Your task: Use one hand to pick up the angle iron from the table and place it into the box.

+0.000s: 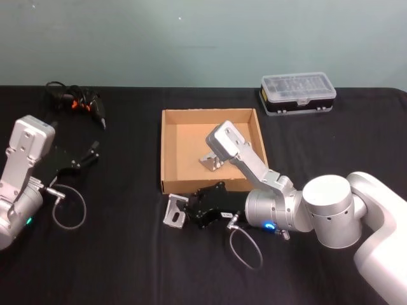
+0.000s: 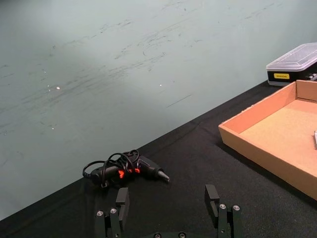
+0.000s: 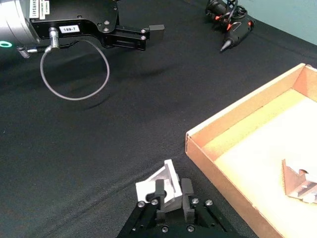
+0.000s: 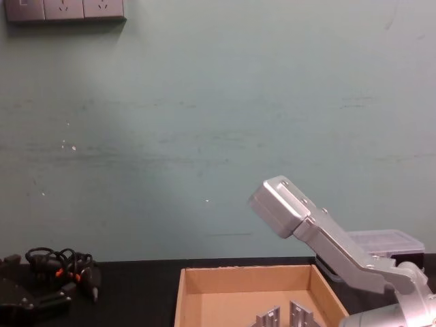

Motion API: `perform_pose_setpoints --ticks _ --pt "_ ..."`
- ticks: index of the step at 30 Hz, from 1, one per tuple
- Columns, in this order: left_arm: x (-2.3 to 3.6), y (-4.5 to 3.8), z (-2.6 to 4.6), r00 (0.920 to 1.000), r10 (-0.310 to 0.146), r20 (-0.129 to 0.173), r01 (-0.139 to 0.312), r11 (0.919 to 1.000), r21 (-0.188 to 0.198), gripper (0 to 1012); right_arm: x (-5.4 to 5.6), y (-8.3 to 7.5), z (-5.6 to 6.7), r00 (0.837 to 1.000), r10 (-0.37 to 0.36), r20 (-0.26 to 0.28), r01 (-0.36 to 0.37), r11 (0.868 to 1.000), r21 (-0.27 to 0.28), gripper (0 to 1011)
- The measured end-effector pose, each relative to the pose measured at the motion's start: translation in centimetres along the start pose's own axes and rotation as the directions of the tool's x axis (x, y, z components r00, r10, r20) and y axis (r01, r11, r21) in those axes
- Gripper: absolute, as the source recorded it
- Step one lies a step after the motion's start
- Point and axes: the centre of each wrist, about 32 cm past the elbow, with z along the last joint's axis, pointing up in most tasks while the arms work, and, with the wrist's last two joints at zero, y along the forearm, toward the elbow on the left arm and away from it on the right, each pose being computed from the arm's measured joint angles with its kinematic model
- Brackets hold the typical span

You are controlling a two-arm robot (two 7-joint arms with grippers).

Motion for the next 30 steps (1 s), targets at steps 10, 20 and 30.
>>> perform_pose_setpoints --ticks 10,20,30 --pt "0.00 0.00 0.00 1.0000 0.000 0.000 0.000 1.0000 0.000 1000 0.0 0.1 -0.1 1.000 0.001 0.003 -0.001 1.000 0.000 98" --pt "0.00 0.00 0.00 1.0000 0.000 0.000 0.000 1.0000 0.000 1000 -0.5 -1.6 0.8 1.000 -0.012 0.000 0.012 0.998 0.062 98" --pt "0.00 0.00 0.00 1.0000 0.000 0.000 0.000 1.0000 0.000 1000 -0.4 -4.7 1.8 0.997 -0.077 -0.030 0.081 0.985 0.153 98"
